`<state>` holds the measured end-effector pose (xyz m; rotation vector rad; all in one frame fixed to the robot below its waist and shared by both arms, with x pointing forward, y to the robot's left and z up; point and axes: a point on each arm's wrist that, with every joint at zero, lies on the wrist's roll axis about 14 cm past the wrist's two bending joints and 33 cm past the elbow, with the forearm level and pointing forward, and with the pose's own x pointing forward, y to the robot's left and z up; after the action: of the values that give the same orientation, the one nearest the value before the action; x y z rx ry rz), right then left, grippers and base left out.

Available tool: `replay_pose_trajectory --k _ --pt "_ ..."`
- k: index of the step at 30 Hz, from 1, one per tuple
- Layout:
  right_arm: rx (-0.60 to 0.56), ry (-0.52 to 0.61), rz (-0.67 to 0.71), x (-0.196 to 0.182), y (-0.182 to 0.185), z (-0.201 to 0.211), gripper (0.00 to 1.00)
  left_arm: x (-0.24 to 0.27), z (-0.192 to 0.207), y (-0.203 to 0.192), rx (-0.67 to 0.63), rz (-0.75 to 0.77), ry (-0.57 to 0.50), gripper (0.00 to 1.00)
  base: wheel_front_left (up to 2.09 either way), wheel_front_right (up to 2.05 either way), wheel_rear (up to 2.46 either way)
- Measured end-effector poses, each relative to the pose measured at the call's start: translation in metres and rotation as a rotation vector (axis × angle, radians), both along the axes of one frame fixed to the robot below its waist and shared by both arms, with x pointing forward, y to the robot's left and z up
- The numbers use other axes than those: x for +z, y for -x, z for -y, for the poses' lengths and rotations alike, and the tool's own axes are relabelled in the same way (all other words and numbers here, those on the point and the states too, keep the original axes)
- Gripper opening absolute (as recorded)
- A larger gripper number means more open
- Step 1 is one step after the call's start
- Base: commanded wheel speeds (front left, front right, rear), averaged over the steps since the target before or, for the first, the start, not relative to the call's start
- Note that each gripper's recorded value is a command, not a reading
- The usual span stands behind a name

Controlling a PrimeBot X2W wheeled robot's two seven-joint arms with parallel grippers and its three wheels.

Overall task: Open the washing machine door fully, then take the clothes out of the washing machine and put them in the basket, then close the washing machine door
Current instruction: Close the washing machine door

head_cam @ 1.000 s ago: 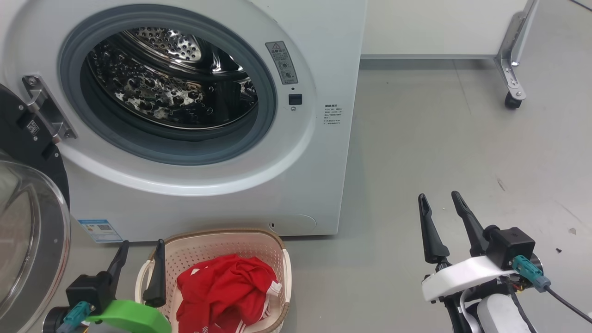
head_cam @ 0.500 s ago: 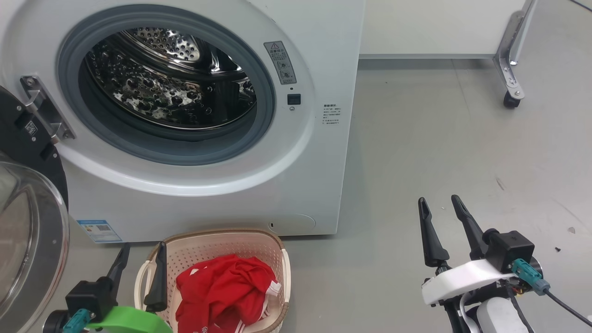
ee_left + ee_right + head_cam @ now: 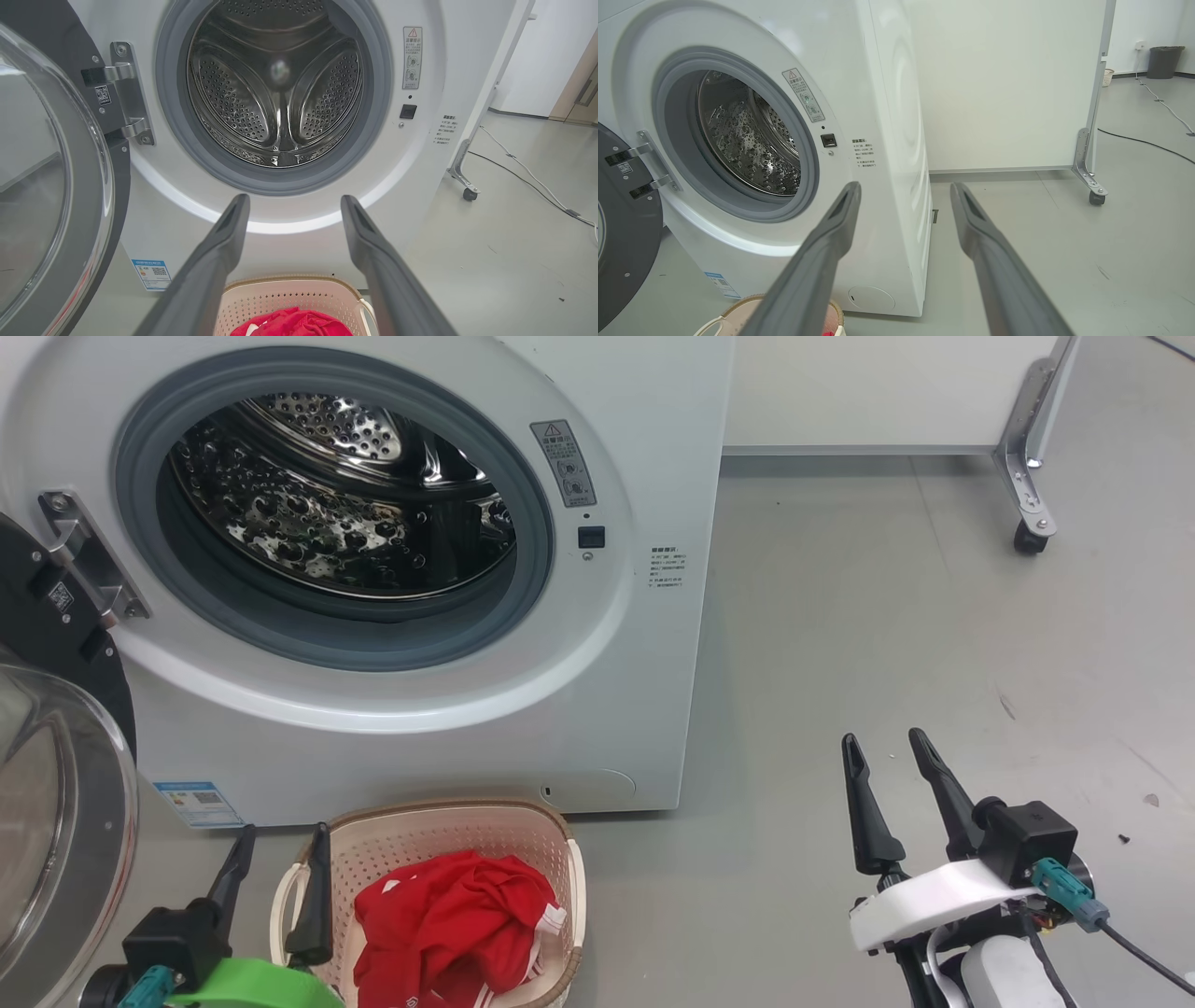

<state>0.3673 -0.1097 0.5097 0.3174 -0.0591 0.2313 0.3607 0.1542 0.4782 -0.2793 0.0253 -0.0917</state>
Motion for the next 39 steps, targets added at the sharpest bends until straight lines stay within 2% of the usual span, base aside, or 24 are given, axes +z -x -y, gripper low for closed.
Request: replay_pose_trajectory --k 39 --pt "0.013 0.000 -0.005 -0.0020 0.0012 -0.0038 1.00 0.0024 -0.0005 0.0046 0.001 0.011 -0.023 1.00 0.00 0.00 0.00"
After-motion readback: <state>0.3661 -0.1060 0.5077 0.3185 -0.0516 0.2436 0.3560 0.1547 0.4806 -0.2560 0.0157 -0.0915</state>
